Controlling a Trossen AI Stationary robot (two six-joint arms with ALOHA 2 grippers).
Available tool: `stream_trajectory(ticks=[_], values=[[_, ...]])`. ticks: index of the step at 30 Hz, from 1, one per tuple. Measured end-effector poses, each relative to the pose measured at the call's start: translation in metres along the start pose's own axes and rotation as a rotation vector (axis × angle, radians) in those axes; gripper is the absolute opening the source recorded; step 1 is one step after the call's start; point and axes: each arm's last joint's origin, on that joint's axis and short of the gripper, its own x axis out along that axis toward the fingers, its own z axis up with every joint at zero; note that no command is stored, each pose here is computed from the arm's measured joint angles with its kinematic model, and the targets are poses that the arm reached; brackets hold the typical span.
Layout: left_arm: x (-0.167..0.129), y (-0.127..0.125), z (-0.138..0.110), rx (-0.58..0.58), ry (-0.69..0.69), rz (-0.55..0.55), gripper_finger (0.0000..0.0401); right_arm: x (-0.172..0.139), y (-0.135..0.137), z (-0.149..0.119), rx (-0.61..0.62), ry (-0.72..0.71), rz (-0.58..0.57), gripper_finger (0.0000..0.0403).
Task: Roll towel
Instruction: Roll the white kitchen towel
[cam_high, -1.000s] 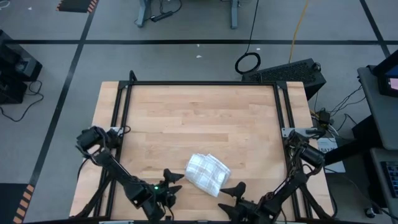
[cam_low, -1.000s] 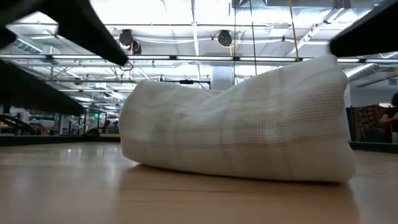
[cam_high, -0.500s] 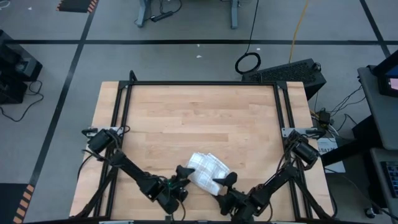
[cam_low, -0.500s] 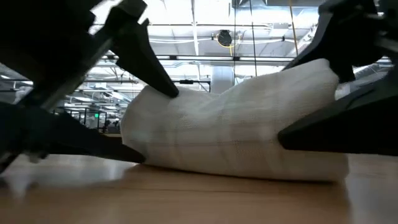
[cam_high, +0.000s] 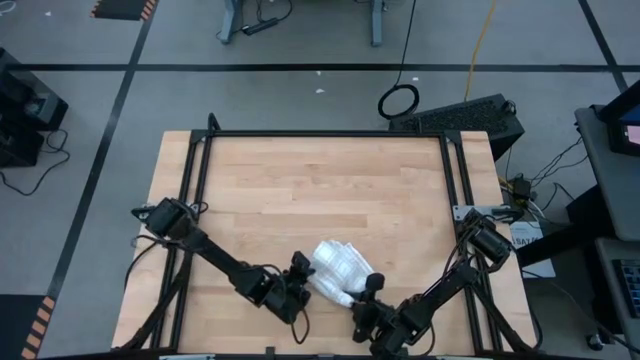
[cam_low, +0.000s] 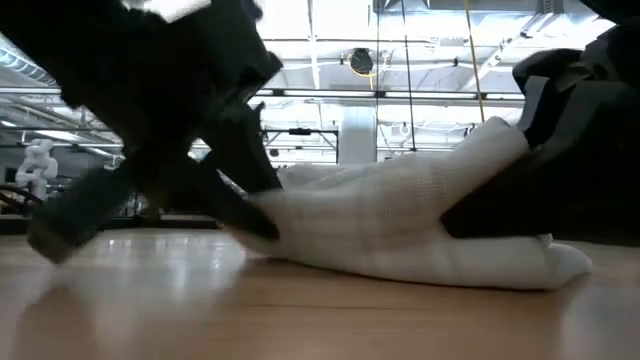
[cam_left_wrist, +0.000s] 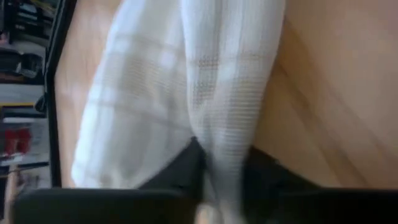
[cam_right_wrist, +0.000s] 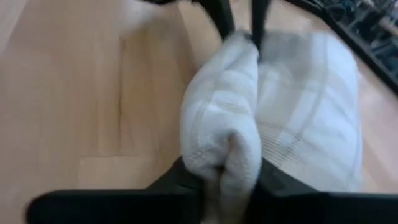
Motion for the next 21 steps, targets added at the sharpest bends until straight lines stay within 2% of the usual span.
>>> stream_trajectory(ticks=[2,3,8,12,17,21], values=[[-0.008,0.007,0.002,-0.012,-0.022,-0.02,0.0036,0.0,-0.001,0.0,0.064,-0.003,-0.009,0.0035],[-0.012,0.01,0.003,-0.02,-0.032,-0.031,0.0022,-0.001,-0.002,0.0,0.1,-0.002,-0.014,0.0022],[-0.029,0.029,0.005,-0.124,-0.071,-0.094,0.0031,-0.008,-0.013,0.004,0.34,0.034,-0.038,0.0017],[-0.045,0.039,0.011,-0.254,-0.166,-0.281,0.0024,-0.015,-0.018,0.009,0.536,0.085,-0.012,0.0017],[-0.05,0.044,0.015,-0.491,-0.191,-0.454,0.0016,-0.021,-0.015,0.011,0.525,0.101,0.035,0.0015],[-0.046,0.038,0.019,-0.623,-0.184,-0.512,0.0018,-0.021,-0.012,0.013,0.456,0.156,0.127,0.0014]])
